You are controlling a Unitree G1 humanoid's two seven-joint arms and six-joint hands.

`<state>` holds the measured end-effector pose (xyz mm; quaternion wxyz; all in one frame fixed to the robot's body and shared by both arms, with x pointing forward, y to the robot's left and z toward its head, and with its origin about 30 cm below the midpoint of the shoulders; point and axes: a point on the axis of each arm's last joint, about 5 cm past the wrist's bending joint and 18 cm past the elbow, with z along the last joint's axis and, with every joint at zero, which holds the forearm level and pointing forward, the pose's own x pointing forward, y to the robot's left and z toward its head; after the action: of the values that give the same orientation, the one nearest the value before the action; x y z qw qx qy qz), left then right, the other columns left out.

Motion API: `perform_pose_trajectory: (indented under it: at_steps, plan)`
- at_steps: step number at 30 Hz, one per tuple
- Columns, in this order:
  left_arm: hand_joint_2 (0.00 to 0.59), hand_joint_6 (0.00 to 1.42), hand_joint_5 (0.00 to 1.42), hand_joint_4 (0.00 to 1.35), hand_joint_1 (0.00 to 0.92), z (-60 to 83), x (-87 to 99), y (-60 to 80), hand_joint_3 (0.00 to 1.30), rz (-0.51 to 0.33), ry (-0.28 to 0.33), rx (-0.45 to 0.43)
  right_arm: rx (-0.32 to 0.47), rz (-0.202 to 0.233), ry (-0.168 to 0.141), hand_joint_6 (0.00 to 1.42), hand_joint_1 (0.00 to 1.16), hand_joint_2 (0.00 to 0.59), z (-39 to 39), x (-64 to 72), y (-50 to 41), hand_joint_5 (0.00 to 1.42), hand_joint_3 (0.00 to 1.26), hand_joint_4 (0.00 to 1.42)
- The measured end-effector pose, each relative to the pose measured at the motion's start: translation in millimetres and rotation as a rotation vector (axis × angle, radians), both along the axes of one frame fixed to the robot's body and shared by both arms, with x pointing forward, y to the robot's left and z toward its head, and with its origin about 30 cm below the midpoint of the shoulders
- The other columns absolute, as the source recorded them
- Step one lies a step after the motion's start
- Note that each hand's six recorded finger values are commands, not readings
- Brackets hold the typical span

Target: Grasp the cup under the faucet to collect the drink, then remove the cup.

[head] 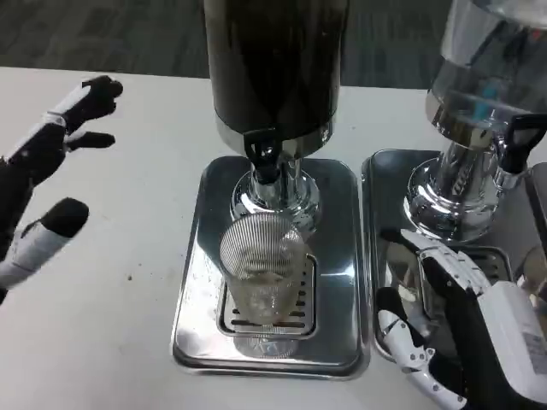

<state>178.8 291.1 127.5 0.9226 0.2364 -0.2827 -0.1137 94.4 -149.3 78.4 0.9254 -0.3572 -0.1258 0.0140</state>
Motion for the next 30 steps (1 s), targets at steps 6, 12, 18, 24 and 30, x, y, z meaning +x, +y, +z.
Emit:
perform_pose_trajectory:
  at_steps: [6, 12, 18, 24, 30]
  plan:
    - [0.095, 0.35, 0.24, 0.22, 0.000, 17.4, 23.5, 12.4, 0.32, -0.213, 0.191, -0.184, 0.006, 0.003, 0.002, 0.11, 0.32, 0.430, -1.2, 1.1, 1.6, 0.17, 0.24, 0.21]
    - [0.088, 0.33, 0.22, 0.19, 0.000, 26.8, 37.6, 15.4, 0.31, -0.358, 0.294, -0.275, 0.012, -0.006, 0.013, 0.11, 0.32, 0.430, -4.9, 1.7, 2.6, 0.17, 0.24, 0.21]
    - [0.064, 0.28, 0.17, 0.14, 0.000, 37.2, 54.7, 11.8, 0.26, -0.568, 0.476, -0.297, 0.025, -0.013, 0.003, 0.10, 0.32, 0.430, -6.1, 4.7, 4.2, 0.17, 0.24, 0.21]
    - [0.053, 0.24, 0.14, 0.11, 0.000, 43.7, 63.5, 10.5, 0.23, -0.665, 0.555, -0.326, 0.041, -0.034, 0.009, 0.10, 0.32, 0.430, -10.1, 4.7, 6.0, 0.17, 0.24, 0.21]
    - [0.062, 0.22, 0.12, 0.09, 0.000, 51.5, 71.4, 8.4, 0.22, -0.716, 0.572, -0.329, 0.052, -0.040, 0.003, 0.10, 0.32, 0.430, -11.3, 4.7, 8.3, 0.17, 0.24, 0.21]
